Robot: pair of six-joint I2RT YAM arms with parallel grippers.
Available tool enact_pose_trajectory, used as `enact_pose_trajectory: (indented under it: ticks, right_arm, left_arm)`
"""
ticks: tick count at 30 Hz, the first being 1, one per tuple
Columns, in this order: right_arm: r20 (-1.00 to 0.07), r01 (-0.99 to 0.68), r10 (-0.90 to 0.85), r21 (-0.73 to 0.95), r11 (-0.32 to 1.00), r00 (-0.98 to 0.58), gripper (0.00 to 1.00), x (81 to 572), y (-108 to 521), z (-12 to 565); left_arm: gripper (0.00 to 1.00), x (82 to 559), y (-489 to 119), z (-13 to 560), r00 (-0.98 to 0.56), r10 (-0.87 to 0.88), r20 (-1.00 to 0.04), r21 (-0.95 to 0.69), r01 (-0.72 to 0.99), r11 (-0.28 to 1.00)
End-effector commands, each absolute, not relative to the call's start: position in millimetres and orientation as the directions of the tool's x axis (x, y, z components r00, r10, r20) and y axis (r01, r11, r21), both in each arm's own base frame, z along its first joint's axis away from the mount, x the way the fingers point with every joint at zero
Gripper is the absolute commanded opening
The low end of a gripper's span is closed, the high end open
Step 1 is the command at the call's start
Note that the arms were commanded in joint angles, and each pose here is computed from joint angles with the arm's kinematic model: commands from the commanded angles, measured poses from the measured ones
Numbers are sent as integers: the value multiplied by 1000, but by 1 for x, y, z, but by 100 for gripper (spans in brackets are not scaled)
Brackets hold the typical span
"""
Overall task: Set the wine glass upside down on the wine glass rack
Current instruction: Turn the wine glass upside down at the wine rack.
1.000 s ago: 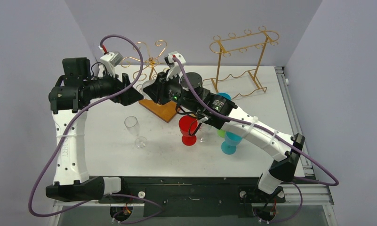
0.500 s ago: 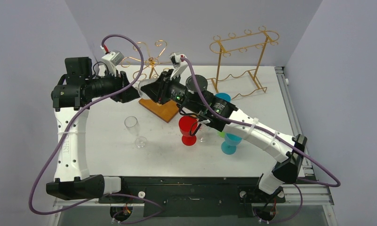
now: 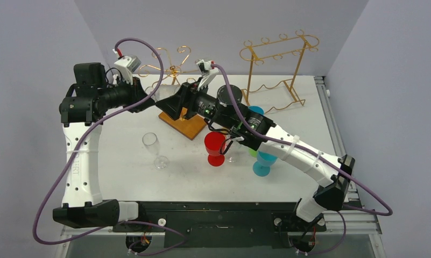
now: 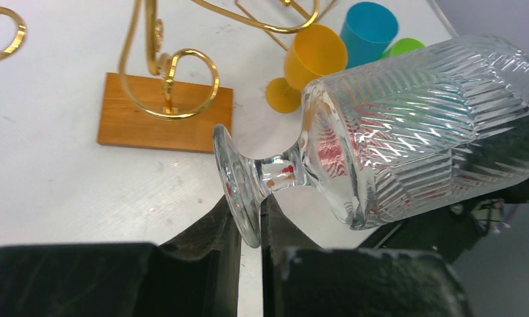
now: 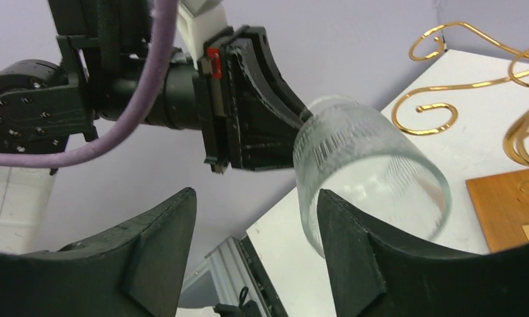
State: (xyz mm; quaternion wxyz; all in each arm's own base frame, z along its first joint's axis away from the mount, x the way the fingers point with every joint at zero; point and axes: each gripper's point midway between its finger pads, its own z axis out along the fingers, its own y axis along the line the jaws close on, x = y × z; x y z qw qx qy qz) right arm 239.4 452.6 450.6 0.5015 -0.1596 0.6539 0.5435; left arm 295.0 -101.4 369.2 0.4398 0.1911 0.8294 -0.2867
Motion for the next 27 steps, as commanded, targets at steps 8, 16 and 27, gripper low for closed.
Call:
enact_pose_trajectory:
  ticks: [8,16,27]
  right_arm:
    - [-854,-715,208,515,472,-478,77,240,380,422]
    - [-878,-809,125,475,348,-462,80,239,403,446]
    - [-867,-863,34,498,89,-497,82,214,439,438]
  left_arm:
    - [0,317,-59,433,-4,373,-928,319,507,800]
    - [0,297,-81,431,237,503,-831,537,579,613]
    - [0,265,-93,444,584,639,-501,865,318,388]
